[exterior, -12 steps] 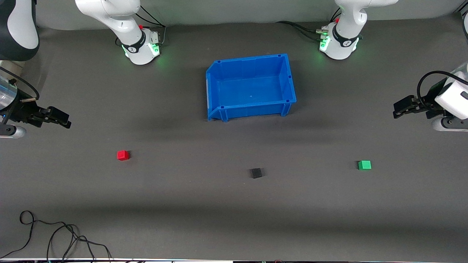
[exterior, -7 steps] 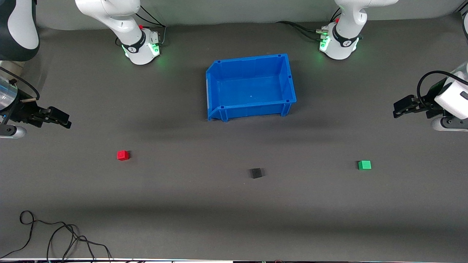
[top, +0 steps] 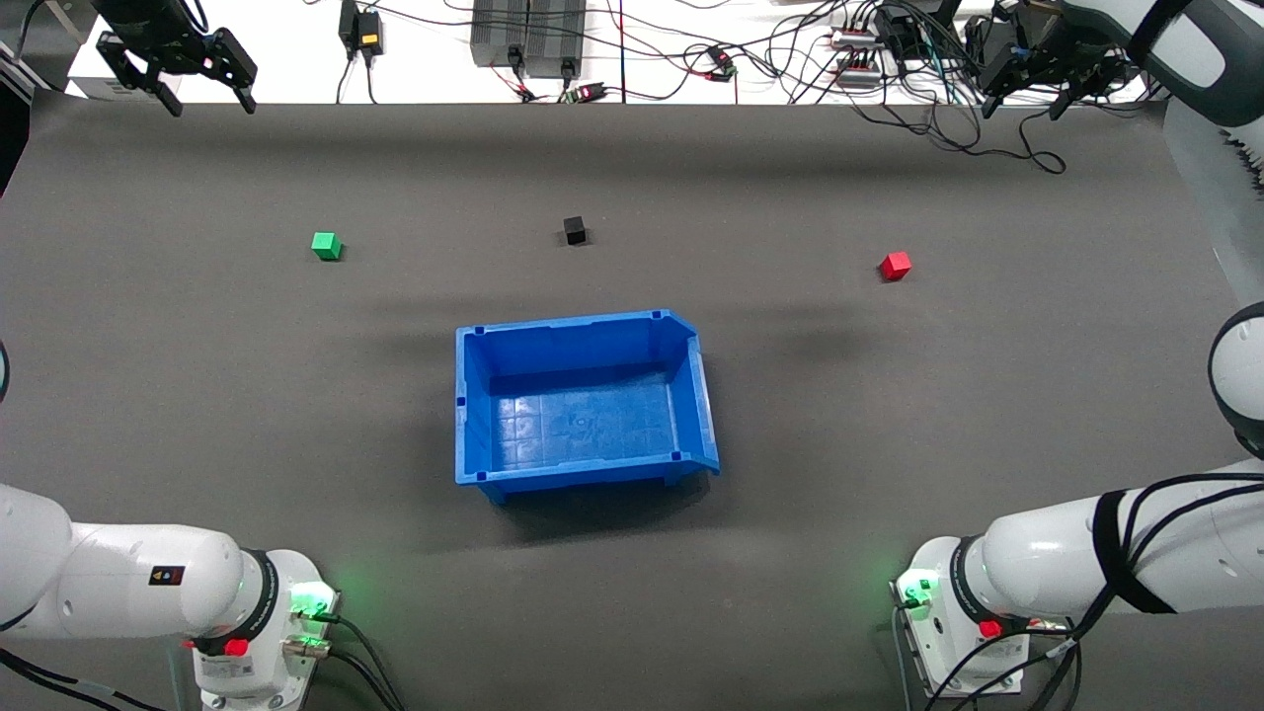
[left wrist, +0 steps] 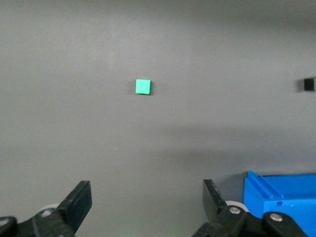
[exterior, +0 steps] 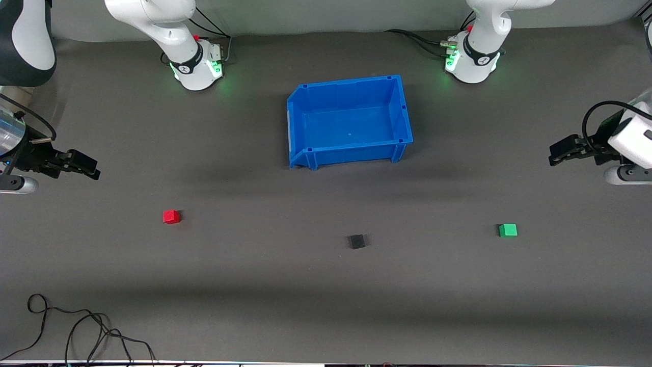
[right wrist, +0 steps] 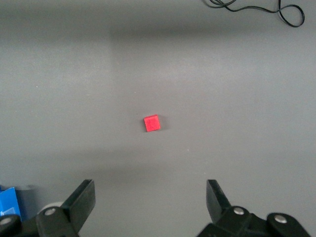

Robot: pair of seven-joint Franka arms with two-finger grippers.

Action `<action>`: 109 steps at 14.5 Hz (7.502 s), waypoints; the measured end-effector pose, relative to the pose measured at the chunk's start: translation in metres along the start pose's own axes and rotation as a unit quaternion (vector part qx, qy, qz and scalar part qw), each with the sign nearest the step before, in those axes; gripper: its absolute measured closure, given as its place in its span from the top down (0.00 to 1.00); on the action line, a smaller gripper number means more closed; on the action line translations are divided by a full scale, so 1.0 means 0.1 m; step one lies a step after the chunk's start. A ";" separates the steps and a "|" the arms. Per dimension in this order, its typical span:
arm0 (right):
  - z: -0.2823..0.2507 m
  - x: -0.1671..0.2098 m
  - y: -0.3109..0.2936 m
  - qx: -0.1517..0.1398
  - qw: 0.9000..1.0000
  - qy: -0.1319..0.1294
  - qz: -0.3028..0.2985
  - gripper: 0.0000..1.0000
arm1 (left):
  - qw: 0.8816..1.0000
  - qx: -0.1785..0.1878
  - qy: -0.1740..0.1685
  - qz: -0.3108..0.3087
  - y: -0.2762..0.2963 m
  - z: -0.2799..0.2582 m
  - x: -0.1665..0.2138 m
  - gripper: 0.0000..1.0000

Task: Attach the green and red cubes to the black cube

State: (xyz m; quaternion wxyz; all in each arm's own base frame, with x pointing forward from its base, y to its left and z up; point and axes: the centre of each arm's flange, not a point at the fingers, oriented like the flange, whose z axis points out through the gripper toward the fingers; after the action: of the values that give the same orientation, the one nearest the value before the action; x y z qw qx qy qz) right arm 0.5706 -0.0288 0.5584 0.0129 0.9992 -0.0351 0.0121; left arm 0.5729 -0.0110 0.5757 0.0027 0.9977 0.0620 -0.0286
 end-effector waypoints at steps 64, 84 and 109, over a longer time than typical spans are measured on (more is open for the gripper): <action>3.85 0.37 -0.25 0.021 0.995 -0.095 0.010 0.41 | 0.735 -0.255 -0.166 -0.606 -0.66 3.82 0.92 0.40; 2.39 0.88 -2.41 0.166 0.783 -0.061 0.596 0.41 | 0.684 -0.259 -0.141 -0.667 2.70 3.90 0.39 0.40; 3.60 0.26 -4.74 0.036 0.667 -0.063 0.741 0.41 | 0.708 -0.255 -0.153 -0.640 3.52 4.02 0.17 0.40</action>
State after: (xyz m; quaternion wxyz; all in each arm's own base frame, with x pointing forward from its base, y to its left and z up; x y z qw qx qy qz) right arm 0.6387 0.4329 0.1875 -0.0383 0.6419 -0.7645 -0.0445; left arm 0.6101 -0.3615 0.1736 0.2478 0.6618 0.6895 -0.1589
